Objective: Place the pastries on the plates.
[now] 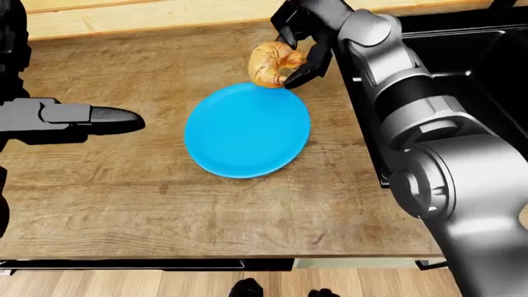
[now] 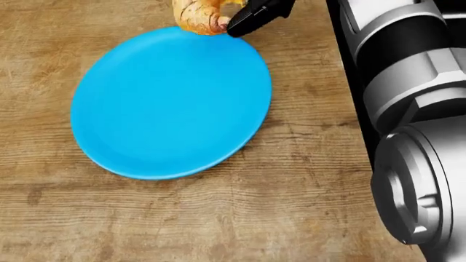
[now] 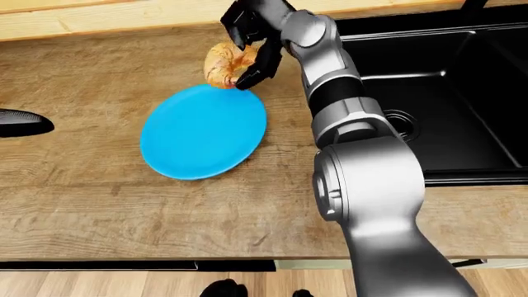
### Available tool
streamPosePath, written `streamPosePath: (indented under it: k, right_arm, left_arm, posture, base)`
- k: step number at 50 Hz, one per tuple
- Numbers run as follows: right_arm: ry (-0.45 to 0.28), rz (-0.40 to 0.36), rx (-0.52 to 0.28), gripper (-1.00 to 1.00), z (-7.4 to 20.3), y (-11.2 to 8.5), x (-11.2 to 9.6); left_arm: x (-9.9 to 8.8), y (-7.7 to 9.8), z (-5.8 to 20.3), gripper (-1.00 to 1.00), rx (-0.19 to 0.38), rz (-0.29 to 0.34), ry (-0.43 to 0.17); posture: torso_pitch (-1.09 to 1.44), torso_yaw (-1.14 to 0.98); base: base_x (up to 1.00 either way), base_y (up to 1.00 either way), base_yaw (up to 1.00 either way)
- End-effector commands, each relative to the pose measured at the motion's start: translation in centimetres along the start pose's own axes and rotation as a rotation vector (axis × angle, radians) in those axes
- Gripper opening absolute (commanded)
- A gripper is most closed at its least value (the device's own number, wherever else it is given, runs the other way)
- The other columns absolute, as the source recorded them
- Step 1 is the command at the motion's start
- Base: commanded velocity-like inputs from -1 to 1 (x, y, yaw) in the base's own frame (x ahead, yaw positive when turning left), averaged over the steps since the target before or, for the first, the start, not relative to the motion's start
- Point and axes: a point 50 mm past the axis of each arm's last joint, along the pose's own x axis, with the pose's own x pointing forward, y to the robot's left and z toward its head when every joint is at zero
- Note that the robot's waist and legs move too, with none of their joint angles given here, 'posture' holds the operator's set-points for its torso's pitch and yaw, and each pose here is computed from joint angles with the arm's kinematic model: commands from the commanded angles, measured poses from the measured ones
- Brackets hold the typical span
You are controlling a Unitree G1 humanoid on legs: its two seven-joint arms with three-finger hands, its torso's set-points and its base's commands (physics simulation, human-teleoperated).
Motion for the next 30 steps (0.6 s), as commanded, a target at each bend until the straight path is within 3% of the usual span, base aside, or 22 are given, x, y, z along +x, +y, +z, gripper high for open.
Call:
streamPosePath:
  k: [1, 18, 22, 28, 29, 30]
  right_arm:
    - [-0.135, 0.051, -0.043, -1.0, 3.1, -0.6, -0.1]
    - [-0.292, 0.357, -0.024, -1.0, 4.1, 3.0, 0.4]
    - [-0.308, 0.421, -0.021, -1.0, 4.3, 3.7, 0.5]
    - [-0.289, 0.448, -0.013, -1.0, 3.8, 4.7, 0.8]
    - [-0.284, 0.447, -0.011, -0.91, 3.8, 4.8, 0.9]
    - [-0.283, 0.449, -0.001, -0.54, 3.9, 4.9, 0.9]
  left_arm:
    - [-0.1, 0.5, 1.0, 1.0, 0.007, 0.036, -0.06]
    - [-0.3, 0.4, 0.4, 1.0, 0.013, 0.03, -0.043]
    - [-0.3, 0.4, 0.4, 1.0, 0.011, 0.029, -0.044]
    - [-0.4, 0.6, 0.6, 1.0, 0.012, 0.031, -0.047]
    - [-0.4, 0.6, 0.5, 1.0, 0.014, 0.029, -0.045]
    - [-0.4, 0.6, 0.6, 1.0, 0.011, 0.031, -0.047]
  posture:
    - [0.25, 0.25]
    - [0.25, 0.25]
    - [0.25, 0.25]
    - [0.25, 0.25]
    - [0.25, 0.25]
    - [0.25, 0.25]
  base:
    - [0.0, 0.0, 0.0]
    - [0.0, 0.0, 0.0]
    - [0.0, 0.0, 0.0]
    - [0.0, 0.0, 0.0]
    - [0.0, 0.0, 0.0]
    - [0.0, 0.0, 0.0]
